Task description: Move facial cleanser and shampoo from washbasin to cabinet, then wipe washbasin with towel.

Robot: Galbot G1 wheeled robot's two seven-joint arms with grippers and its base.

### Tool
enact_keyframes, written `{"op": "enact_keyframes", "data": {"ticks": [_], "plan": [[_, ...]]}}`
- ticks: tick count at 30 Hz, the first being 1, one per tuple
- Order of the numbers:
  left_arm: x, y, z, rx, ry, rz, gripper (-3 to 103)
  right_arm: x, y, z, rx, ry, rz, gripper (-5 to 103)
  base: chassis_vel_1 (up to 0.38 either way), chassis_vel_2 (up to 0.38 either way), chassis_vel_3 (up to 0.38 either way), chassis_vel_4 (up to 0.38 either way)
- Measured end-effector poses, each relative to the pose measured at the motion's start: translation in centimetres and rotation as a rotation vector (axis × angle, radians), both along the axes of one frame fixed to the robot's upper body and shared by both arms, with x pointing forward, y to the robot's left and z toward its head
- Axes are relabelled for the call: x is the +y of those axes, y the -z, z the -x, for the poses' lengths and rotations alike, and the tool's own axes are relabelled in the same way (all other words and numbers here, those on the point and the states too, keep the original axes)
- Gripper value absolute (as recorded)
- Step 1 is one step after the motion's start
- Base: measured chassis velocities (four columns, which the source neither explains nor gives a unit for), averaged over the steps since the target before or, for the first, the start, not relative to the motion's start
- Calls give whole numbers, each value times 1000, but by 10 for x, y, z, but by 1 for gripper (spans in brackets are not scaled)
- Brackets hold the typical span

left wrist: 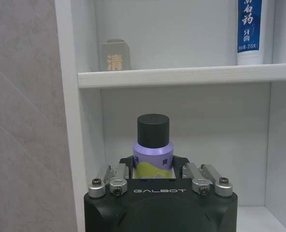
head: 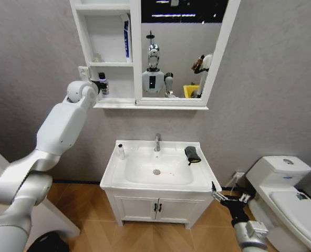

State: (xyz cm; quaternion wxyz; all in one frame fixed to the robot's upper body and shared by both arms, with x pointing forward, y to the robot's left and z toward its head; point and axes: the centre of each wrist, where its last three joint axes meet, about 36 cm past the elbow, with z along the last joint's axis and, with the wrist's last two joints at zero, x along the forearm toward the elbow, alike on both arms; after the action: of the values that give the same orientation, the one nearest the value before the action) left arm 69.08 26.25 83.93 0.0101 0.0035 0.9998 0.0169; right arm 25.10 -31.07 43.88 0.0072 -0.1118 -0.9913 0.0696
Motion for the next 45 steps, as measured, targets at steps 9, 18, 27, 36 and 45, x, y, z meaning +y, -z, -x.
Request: {"op": "enact_keyframes", "data": {"ticks": [9,18,27,36,45], "plan": [[-2,7,-13,55,-11,-20,42,-10,7,2,-10,18,1,100,0,0,0,0],[-7,12,-35,73,-20,-7,42,-16,9,3,-30,42,-2,100,0,0,0,0],[-12,17,-39,72,-16,-11,61,-22,13,7,-40,60,4,100,0,0,0,0],[3,8,-15,-3,-52,6,94,-22,11,6,-50,63,1,100,0,0,0,0],[-15,53,122,-103,-71,-24,100,-18,12,3,-40,59,-9,100,0,0,0,0]]}}
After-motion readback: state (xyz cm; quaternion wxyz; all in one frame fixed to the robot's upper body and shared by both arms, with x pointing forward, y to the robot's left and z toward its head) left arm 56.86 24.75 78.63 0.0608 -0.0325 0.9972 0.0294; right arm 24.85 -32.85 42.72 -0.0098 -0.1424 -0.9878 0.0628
